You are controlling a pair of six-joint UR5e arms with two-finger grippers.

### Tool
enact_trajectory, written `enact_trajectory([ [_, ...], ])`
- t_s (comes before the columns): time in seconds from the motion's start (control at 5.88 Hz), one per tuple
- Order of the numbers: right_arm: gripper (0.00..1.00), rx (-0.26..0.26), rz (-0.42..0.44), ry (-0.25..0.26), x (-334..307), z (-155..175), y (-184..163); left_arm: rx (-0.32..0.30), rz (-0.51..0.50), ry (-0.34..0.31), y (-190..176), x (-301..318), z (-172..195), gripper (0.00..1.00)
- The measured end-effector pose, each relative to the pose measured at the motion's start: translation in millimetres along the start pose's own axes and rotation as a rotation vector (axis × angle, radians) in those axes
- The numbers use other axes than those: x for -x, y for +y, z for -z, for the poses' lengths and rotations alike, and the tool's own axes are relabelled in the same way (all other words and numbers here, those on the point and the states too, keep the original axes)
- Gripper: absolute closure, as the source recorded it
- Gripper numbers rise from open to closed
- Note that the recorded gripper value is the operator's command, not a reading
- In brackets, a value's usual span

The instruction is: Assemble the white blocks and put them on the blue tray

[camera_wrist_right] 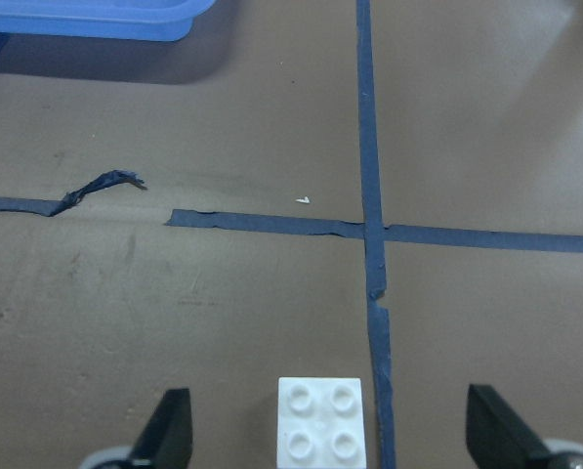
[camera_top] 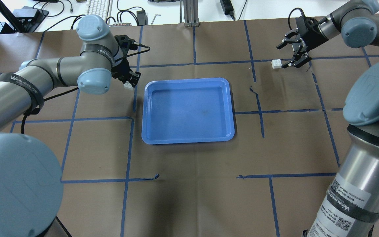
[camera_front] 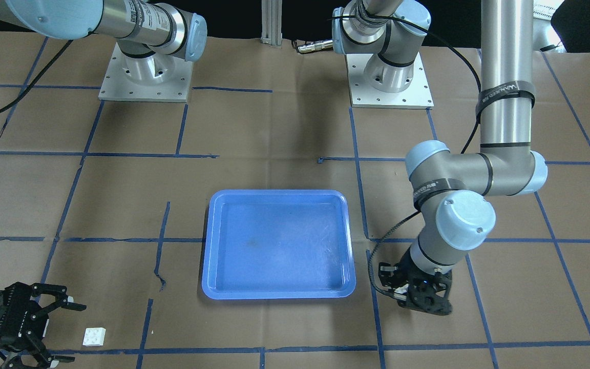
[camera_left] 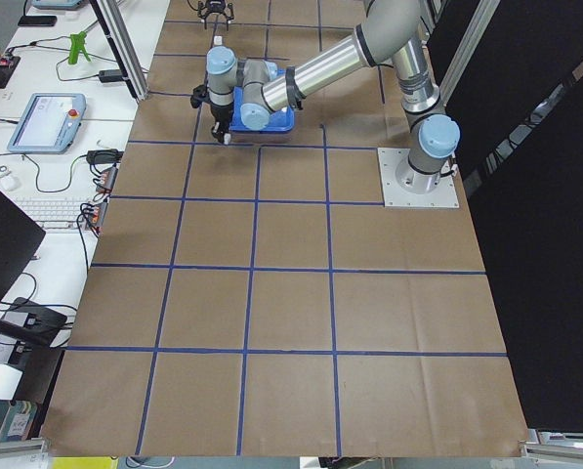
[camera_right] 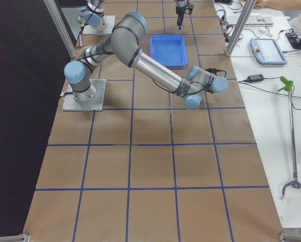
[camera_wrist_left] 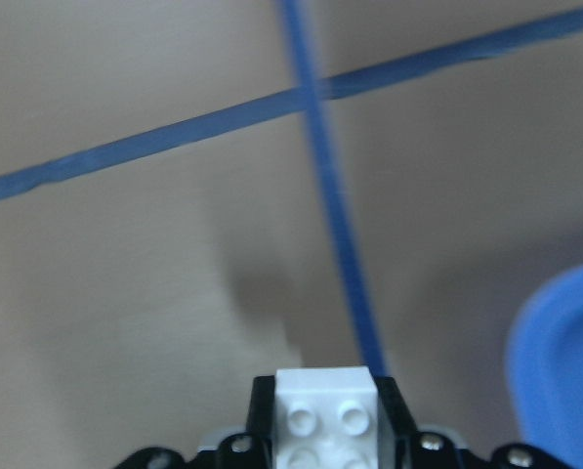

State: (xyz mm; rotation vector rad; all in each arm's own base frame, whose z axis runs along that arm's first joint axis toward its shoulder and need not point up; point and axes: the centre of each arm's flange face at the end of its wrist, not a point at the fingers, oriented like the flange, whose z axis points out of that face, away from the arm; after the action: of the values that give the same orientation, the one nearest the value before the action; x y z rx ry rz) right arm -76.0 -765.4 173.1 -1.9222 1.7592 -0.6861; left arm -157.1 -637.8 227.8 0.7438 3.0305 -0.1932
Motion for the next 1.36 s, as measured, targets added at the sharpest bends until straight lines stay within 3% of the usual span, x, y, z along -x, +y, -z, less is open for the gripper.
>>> enact_trajectory([
  [0.17,0.01,-0.005,0.001,-0.011,1.3,-9.1,7.2,-0.004,-0.232,0.006,-2.9,-47.9,6.6,0.86],
  [0.34,0.12,-0.006,-0.003,-0.021,2.5,-15.3,12.3,-0.004,-0.467,0.011,-2.4,-89.3,9.3,0.86],
  [0.51,0.33,-0.004,-0.006,-0.027,3.1,-18.1,14.7,0.002,-0.686,0.021,2.3,-119.6,6.4,0.79],
  [0.68,0.44,-0.003,-0.006,-0.027,2.8,-18.2,15.1,0.009,-0.859,0.035,6.8,-135.7,-0.7,0.79],
  [1.02,0.61,0.000,-0.002,-0.022,1.1,-15.3,13.7,0.016,-1.031,0.063,10.4,-164.1,-13.4,0.79],
  [1.36,0.67,0.004,0.005,-0.016,-0.8,-11.2,11.3,0.032,-1.075,0.086,23.2,-190.9,-25.8,0.77],
])
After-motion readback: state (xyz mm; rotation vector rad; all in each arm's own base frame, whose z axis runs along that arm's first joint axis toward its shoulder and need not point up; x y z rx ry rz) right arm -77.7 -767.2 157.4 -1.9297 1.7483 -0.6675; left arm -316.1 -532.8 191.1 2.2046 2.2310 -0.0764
